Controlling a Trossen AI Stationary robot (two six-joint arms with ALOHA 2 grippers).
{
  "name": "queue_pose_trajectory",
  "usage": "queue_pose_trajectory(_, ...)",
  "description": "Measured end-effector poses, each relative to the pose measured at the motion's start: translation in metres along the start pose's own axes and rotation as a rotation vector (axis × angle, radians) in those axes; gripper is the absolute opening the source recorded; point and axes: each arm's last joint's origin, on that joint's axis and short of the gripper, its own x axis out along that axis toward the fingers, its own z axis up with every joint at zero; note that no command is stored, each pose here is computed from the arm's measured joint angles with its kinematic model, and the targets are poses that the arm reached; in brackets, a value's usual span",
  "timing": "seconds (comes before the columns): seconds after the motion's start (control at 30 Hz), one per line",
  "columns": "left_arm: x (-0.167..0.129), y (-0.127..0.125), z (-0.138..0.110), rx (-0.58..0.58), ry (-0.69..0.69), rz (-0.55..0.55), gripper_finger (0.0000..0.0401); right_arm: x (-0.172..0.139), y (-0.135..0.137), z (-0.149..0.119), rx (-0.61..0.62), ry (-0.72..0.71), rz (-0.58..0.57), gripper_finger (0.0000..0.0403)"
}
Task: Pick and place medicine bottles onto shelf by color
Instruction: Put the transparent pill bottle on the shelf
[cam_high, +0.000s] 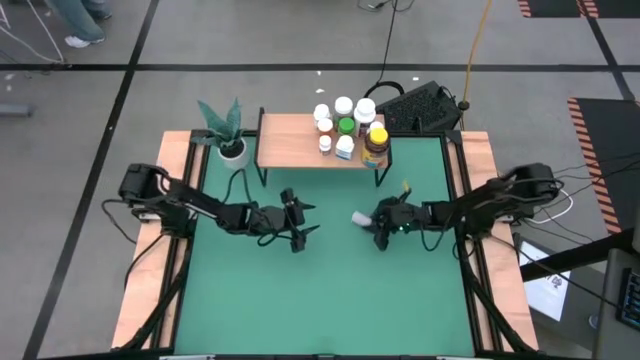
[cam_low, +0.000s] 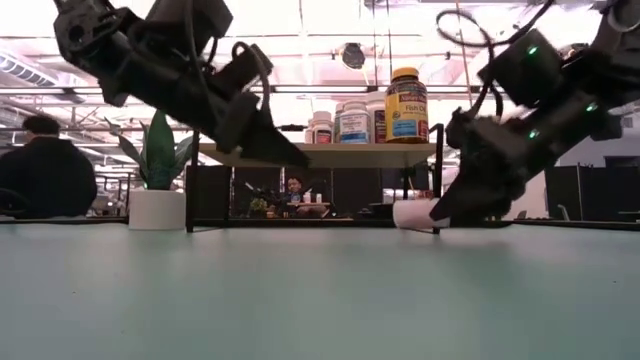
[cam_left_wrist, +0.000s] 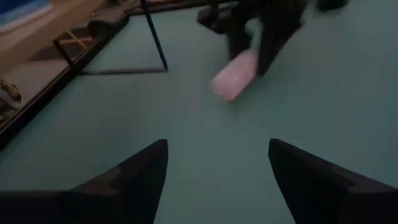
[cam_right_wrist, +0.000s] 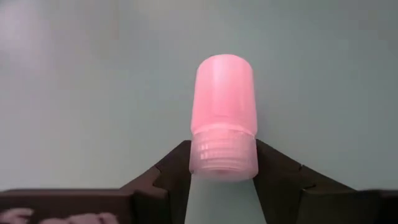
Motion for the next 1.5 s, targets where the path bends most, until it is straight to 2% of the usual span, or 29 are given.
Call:
queue_pose_trajectory(0.17,0.019,-0.016,-0.009,0.043,0.022,-0.023,0.0277,-0.005,0.022,-0.007,0.111,0.028,0.092,0.0139)
queue_pose_trajectory(0.3,0.04,-0.033,-0.007,0.089,0.064,-0.049,0.0284,-0.008,0.047,-0.008,0.116,0.059,0.166,0.0138)
queue_pose_trajectory(0.5,0.066,-0.061,0.009,0.223,0.137,-0.096,0.0299,-0.01,0.073,-0.005,0.11,0.12,0.154,0.0138)
queue_pose_trajectory(0.73,0.074,-0.073,0.027,0.289,0.177,-0.122,0.031,-0.011,0.08,-0.002,0.168,0.127,0.185,0.0139)
queue_pose_trajectory(0.83,0.074,-0.073,0.027,0.29,0.181,-0.12,0.0303,-0.012,0.084,-0.001,0.174,0.121,0.224,0.0139)
queue_pose_trajectory(1.07,0.074,-0.072,0.024,0.295,0.206,-0.116,0.0279,-0.013,0.085,-0.003,0.168,0.122,0.232,0.014)
queue_pose_trajectory(1.27,0.074,-0.074,0.029,0.276,0.157,-0.141,0.0279,-0.01,0.083,-0.004,0.166,0.124,0.214,0.014)
queue_pose_trajectory(1.5,0.073,-0.08,0.034,0.326,0.093,-0.174,0.0282,-0.008,0.081,0.003,0.168,0.088,0.226,0.0141)
